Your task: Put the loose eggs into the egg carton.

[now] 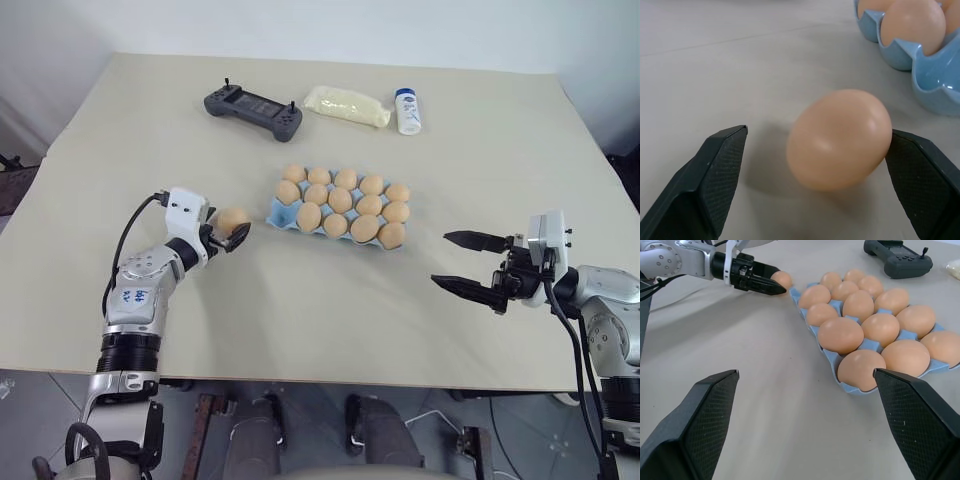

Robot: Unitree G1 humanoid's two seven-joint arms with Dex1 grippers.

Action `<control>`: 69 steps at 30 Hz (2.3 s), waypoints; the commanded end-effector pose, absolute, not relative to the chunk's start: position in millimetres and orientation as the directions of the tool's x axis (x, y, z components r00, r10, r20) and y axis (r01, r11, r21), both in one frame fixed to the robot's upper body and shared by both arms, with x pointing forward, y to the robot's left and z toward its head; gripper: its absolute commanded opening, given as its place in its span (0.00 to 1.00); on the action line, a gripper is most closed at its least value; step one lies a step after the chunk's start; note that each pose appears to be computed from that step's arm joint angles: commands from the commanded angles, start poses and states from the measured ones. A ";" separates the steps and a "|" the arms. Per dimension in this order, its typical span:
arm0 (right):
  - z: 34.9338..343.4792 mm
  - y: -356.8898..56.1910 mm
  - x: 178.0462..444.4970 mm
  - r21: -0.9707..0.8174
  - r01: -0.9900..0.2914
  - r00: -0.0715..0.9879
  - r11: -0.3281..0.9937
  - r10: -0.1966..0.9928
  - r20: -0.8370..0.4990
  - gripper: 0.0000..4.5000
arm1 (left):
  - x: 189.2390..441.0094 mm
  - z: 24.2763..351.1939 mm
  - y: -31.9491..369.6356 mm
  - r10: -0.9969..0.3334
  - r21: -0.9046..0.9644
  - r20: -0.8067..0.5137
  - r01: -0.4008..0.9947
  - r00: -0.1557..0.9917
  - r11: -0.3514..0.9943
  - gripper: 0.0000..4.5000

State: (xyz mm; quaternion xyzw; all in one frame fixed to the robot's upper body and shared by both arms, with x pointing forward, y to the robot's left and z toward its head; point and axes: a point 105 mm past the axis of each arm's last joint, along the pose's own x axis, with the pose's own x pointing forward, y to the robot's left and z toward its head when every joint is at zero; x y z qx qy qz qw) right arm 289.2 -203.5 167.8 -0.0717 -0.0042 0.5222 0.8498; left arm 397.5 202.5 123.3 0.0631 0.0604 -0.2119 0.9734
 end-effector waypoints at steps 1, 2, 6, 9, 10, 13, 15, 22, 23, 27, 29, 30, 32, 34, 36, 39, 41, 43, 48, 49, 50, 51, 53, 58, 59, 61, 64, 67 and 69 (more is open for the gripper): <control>180.7 -204.2 288.4 -0.168 -0.881 0.456 0.443 0.889 -0.048 1.00 | 403.7 129.7 198.1 -0.423 0.138 -0.114 0.436 0.899 0.889 0.99; 180.9 -203.4 288.8 -0.169 -0.881 0.454 0.441 0.890 -0.046 1.00 | 405.6 128.7 195.4 -0.430 0.140 -0.112 0.443 0.896 0.886 0.95; 181.1 -202.3 289.1 -0.170 -0.881 0.454 0.442 0.890 -0.043 1.00 | 410.8 128.2 191.4 -0.435 0.133 -0.102 0.446 0.895 0.885 0.72; 180.6 -202.3 288.3 -0.170 -0.880 0.457 0.444 0.889 -0.042 1.00 | 412.0 132.1 192.6 -0.433 0.144 -0.082 0.440 0.898 0.886 0.49; 180.3 -202.4 287.9 -0.170 -0.879 0.457 0.445 0.888 -0.042 1.00 | 412.0 133.2 192.9 -0.434 0.152 -0.080 0.441 0.897 0.884 0.43; 180.2 -203.7 286.5 -0.170 -0.877 0.461 0.449 0.886 -0.039 1.00 | 412.3 149.0 190.3 -0.456 0.191 -0.043 0.456 0.889 0.870 0.37; 180.8 -205.1 285.6 -0.173 -0.875 0.464 0.452 0.885 -0.034 1.00 | 413.3 168.2 184.2 -0.484 0.211 0.006 0.473 0.875 0.856 0.36; 180.8 -205.5 284.4 -0.179 -0.868 0.473 0.462 0.881 -0.020 1.00 | 401.3 211.5 136.8 -0.677 0.253 0.131 0.636 0.724 0.729 0.36; 180.7 -205.3 284.2 -0.179 -0.868 0.474 0.464 0.880 -0.018 1.00 | 400.4 210.8 130.4 -0.696 0.251 0.120 0.656 0.708 0.712 0.36; 179.6 -204.8 282.4 -0.179 -0.865 0.479 0.470 0.878 -0.012 1.00 | 399.1 201.7 115.3 -0.729 0.229 0.081 0.699 0.679 0.677 0.36; 179.3 -205.2 281.6 -0.179 -0.861 0.484 0.475 0.875 -0.009 1.00 | 399.2 191.9 111.9 -0.728 0.221 0.047 0.703 0.684 0.676 0.36; 179.3 -205.4 281.3 -0.179 -0.860 0.487 0.478 0.874 -0.008 1.00 | 398.6 188.3 110.6 -0.729 0.221 0.031 0.706 0.684 0.673 0.36; 179.6 -205.9 281.0 -0.180 -0.857 0.491 0.483 0.871 -0.004 1.00 | 398.9 186.7 110.5 -0.719 0.218 0.022 0.699 0.694 0.681 0.36; 180.9 -205.9 280.7 -0.186 -0.854 0.493 0.485 0.870 0.008 1.00 | 400.9 186.0 113.1 -0.700 0.216 0.011 0.682 0.714 0.699 0.36; 179.5 -206.8 281.0 -0.182 -0.852 0.498 0.491 0.867 0.004 1.00 | 401.2 185.5 114.7 -0.693 0.222 0.003 0.675 0.721 0.703 0.36; 178.7 -207.1 281.3 -0.179 -0.851 0.501 0.493 0.865 0.003 1.00 | 400.8 184.6 117.3 -0.681 0.225 -0.006 0.665 0.732 0.712 0.36; 178.4 -207.0 282.0 -0.177 -0.851 0.502 0.494 0.865 0.002 1.00 | 400.9 181.9 120.3 -0.671 0.240 -0.032 0.658 0.740 0.714 0.43; 178.1 -206.8 283.1 -0.176 -0.851 0.502 0.494 0.865 0.000 1.00 | 401.1 175.1 123.5 -0.667 0.246 -0.091 0.665 0.740 0.705 0.57; 180.1 -205.4 285.3 -0.182 -0.854 0.493 0.487 0.870 0.009 1.00 | 400.5 181.5 125.0 -0.667 0.240 -0.068 0.661 0.742 0.711 0.94; 181.0 -205.2 285.7 -0.184 -0.854 0.492 0.486 0.871 0.015 1.00 | 402.6 188.4 127.3 -0.654 0.237 -0.033 0.641 0.756 0.730 0.99; 181.7 -205.1 286.2 -0.187 -0.854 0.491 0.486 0.871 0.021 1.00 | 404.5 195.6 129.9 -0.641 0.227 0.005 0.624 0.767 0.748 0.99; 182.0 -205.1 286.5 -0.188 -0.853 0.491 0.486 0.871 0.023 1.00 | 405.7 200.1 131.7 -0.632 0.219 0.030 0.612 0.774 0.760 0.99; 182.3 -205.1 287.4 -0.187 -0.852 0.493 0.489 0.869 0.028 1.00 | 404.3 211.1 135.6 -0.632 0.200 0.092 0.607 0.770 0.769 0.99; 181.5 -204.2 289.2 -0.183 -0.850 0.497 0.493 0.867 0.028 1.00 | 395.5 228.8 148.0 -0.627 0.117 0.186 0.617 0.756 0.778 0.99; 181.0 -203.9 289.4 -0.181 -0.850 0.499 0.495 0.866 0.027 1.00 | 391.9 231.0 150.9 -0.628 0.104 0.197 0.621 0.753 0.777 0.99; 180.4 -203.2 289.4 -0.179 -0.850 0.499 0.496 0.866 0.027 1.00 | 382.8 232.1 154.9 -0.649 0.110 0.205 0.641 0.733 0.759 0.99; 178.6 -200.4 289.0 -0.170 -0.853 0.495 0.492 0.868 0.029 1.00 | 368.5 217.0 170.1 -0.671 0.198 0.160 0.643 0.724 0.740 0.99; 175.5 -196.7 288.9 -0.158 -0.861 0.485 0.483 0.874 0.027 1.00 | 351.5 202.5 183.6 -0.691 0.222 0.117 0.660 0.713 0.718 0.99; 173.4 -193.8 289.3 -0.151 -0.867 0.477 0.475 0.879 0.025 1.00 | 343.2 193.9 192.0 -0.702 0.231 0.080 0.672 0.708 0.704 0.99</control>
